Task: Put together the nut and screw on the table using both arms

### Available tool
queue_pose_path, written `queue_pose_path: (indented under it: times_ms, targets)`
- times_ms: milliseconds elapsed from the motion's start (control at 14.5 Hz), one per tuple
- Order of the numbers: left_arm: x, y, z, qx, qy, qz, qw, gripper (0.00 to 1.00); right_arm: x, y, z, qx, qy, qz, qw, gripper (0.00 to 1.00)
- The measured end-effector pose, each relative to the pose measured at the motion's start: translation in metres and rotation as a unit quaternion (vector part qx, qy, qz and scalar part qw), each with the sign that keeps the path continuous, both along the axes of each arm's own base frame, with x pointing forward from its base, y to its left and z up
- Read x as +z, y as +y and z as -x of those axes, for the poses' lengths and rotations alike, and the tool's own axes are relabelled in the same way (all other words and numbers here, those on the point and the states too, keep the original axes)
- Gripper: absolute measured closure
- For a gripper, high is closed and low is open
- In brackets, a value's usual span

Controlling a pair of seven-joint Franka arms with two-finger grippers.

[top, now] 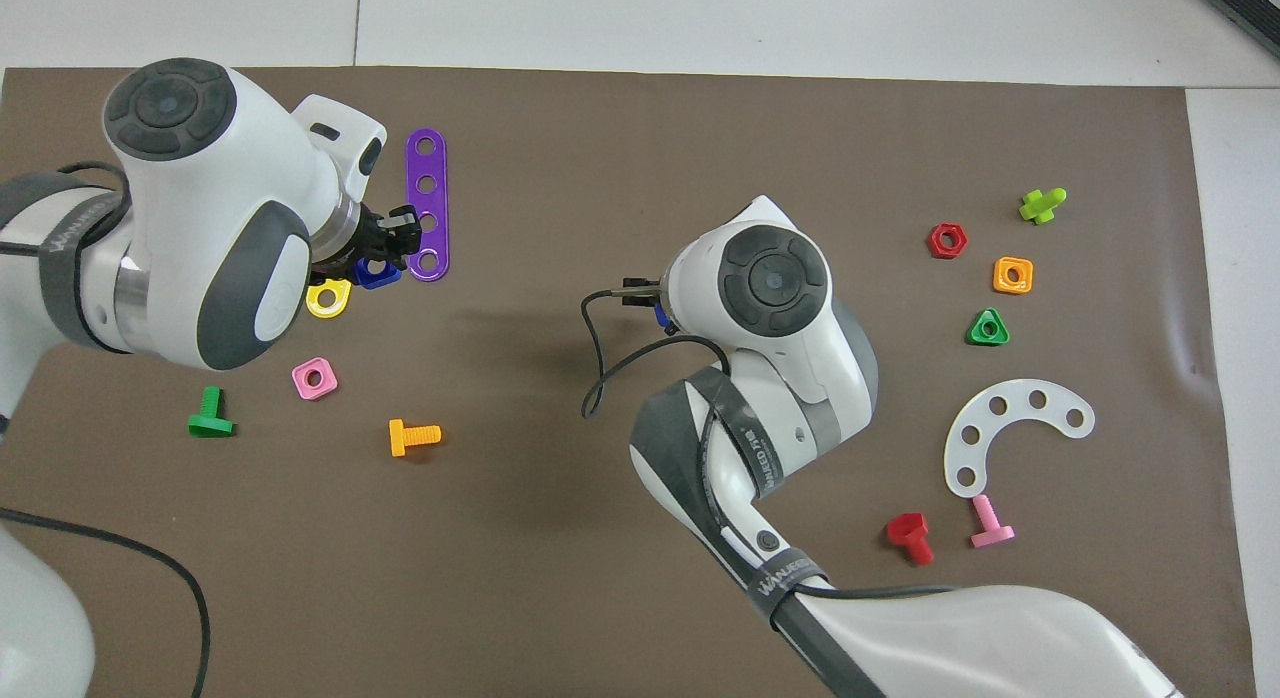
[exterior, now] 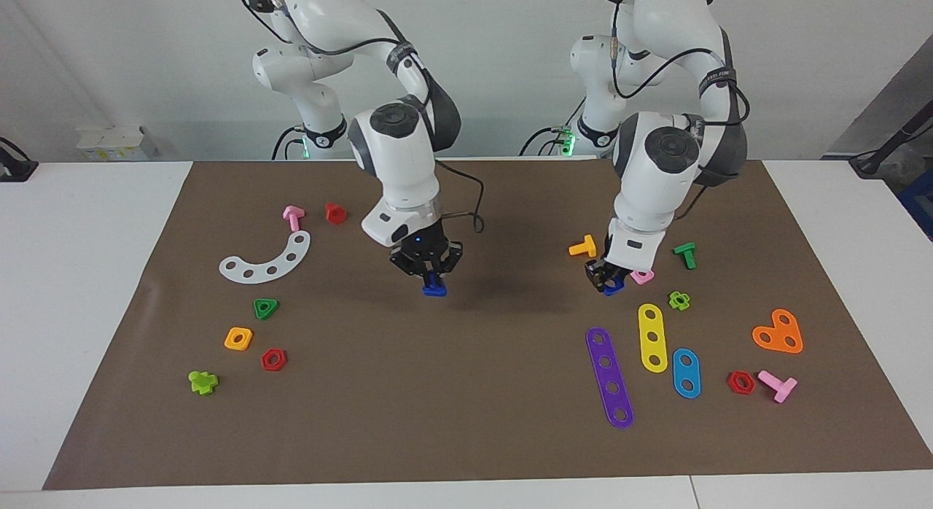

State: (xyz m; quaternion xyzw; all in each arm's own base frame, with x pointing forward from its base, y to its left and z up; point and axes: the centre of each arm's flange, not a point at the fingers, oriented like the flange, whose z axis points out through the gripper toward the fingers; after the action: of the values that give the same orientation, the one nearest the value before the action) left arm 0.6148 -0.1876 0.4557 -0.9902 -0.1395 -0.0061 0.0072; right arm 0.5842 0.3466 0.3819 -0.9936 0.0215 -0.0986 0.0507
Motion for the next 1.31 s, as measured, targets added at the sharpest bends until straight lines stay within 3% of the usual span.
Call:
queue_pose_path:
  times_ms: [275,619,756,894,1169,1306]
  targets:
    - [-0.003,-0.009,0.002,-0.006,0.004,0.006,1.000,0.54,-0.054,0.039,0.013,-0.003,-0.007,0.016,1.000,0.81]
    - [-0.002,-0.037,0.011,-0.025,0.004,0.018,1.000,0.54,-0.065,0.040,0.013,-0.003,-0.003,0.019,1.000,0.81]
    - [0.000,-0.053,0.014,-0.038,-0.007,0.022,0.999,0.54,-0.064,0.040,0.013,-0.003,-0.003,0.019,1.000,0.65]
    - [0.001,-0.072,0.018,-0.053,-0.020,0.028,0.998,0.54,-0.053,0.035,0.009,-0.008,-0.005,0.019,1.000,0.42]
    - [-0.012,-0.110,0.030,-0.087,-0.019,0.030,0.996,0.54,0.030,-0.030,-0.010,-0.056,0.000,0.025,0.998,0.01]
    - [-0.021,-0.131,0.036,-0.103,-0.021,0.032,0.994,0.54,0.069,-0.076,-0.018,-0.070,0.000,0.029,0.997,0.00]
